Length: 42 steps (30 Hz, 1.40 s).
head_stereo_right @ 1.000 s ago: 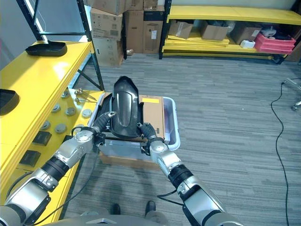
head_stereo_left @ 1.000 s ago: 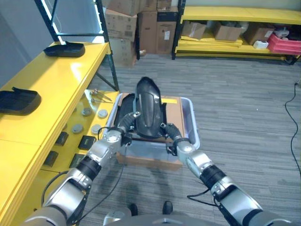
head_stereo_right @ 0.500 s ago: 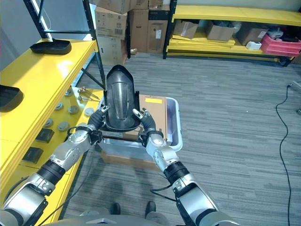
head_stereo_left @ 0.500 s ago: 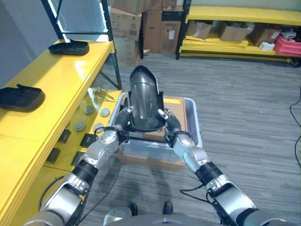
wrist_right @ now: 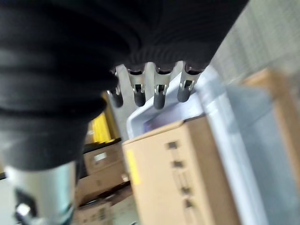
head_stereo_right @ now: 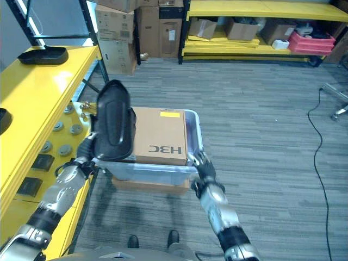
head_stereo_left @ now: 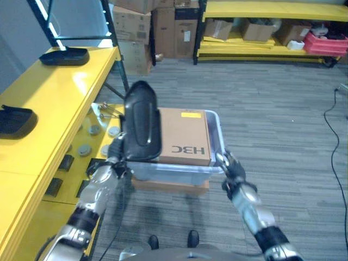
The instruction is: Move parts from the plastic box to the shelf.
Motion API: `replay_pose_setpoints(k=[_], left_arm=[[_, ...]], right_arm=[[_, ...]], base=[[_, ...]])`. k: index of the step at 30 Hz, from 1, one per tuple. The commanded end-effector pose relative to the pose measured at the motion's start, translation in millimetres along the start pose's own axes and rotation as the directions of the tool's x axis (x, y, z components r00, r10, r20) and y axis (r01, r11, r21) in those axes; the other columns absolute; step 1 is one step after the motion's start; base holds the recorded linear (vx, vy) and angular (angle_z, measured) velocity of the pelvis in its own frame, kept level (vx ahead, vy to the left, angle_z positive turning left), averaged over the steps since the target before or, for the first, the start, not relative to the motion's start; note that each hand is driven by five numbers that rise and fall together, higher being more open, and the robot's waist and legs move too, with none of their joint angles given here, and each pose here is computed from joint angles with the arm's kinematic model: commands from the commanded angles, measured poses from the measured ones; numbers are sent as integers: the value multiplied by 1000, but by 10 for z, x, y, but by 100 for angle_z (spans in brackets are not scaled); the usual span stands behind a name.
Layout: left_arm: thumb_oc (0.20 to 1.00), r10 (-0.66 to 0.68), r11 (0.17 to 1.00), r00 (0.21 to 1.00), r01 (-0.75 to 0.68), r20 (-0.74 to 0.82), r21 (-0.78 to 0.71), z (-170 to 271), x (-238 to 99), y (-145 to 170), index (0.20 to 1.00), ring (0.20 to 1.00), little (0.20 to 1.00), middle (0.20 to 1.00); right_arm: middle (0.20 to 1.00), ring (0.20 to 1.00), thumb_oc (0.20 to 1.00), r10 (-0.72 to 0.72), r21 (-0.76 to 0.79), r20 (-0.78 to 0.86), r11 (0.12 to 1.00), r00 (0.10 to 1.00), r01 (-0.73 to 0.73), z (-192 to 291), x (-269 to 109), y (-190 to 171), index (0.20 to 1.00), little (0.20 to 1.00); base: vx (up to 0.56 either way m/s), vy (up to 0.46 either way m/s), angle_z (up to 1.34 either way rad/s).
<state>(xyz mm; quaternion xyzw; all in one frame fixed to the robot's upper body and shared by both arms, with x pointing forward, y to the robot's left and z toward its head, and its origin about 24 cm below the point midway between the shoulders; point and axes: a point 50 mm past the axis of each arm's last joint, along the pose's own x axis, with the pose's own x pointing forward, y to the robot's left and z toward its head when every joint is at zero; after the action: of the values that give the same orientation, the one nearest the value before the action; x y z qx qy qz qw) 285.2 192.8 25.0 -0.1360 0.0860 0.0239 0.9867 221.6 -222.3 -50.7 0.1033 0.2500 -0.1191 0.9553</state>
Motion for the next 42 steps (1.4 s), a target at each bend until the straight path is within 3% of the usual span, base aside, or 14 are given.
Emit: replay_pose_setpoints(k=[1, 4, 9, 12, 17, 22, 26, 33, 42], left_arm=[[200, -22, 999, 948, 8, 317, 45, 651, 50, 40, 200, 200, 200, 200], [200, 48, 998, 904, -65, 425, 26, 897, -91, 201, 200, 200, 200, 200], [200, 127, 987, 843, -159, 522, 17, 1115, -325, 365, 200, 200, 200, 200], [200, 120, 980, 816, -187, 565, 62, 1206, -523, 459, 200, 200, 200, 200], [200, 72, 979, 827, -166, 558, 118, 1211, -507, 481, 200, 200, 200, 200], [200, 147, 964, 820, -244, 553, 104, 1166, -611, 650, 200, 200, 200, 200], [200, 120, 962, 830, -232, 544, 143, 1160, -670, 733, 200, 200, 200, 200], [200, 40, 967, 857, -162, 514, 195, 1195, -472, 569, 200, 200, 200, 200], [200, -78, 968, 872, -49, 482, 245, 1197, -265, 136, 200, 200, 200, 200]], right_arm=[[1000, 1000, 1000, 107, -89, -52, 990, 993, -111, -121, -25, -1, 1000, 1000], [1000, 1000, 1000, 66, -215, -263, 969, 963, -125, -612, -171, -273, 1000, 1000], [1000, 1000, 1000, 26, -334, -431, 924, 902, -186, -1012, -335, -482, 1000, 1000], [1000, 1000, 1000, -48, -422, -481, 888, 876, -183, -1195, -433, -497, 1000, 1000], [1000, 1000, 1000, -118, -422, -517, 897, 848, -133, -1404, -611, -532, 1000, 1000], [1000, 1000, 1000, -128, -482, -542, 857, 831, -182, -1447, -582, -517, 1000, 1000], [1000, 1000, 1000, -153, -456, -524, 882, 838, -123, -1415, -520, -474, 1000, 1000], [1000, 1000, 1000, -170, -412, -502, 909, 848, -62, -1375, -520, -542, 1000, 1000], [1000, 1000, 1000, -188, -374, -536, 927, 823, -32, -1420, -578, -725, 1000, 1000]], base=[[13, -104, -6], [21, -130, 4], [0, -97, 22], [-61, -44, 72], [23, 44, 213], [125, 173, 105], [188, 189, 27], [115, 78, 79], [186, -371, 125]])
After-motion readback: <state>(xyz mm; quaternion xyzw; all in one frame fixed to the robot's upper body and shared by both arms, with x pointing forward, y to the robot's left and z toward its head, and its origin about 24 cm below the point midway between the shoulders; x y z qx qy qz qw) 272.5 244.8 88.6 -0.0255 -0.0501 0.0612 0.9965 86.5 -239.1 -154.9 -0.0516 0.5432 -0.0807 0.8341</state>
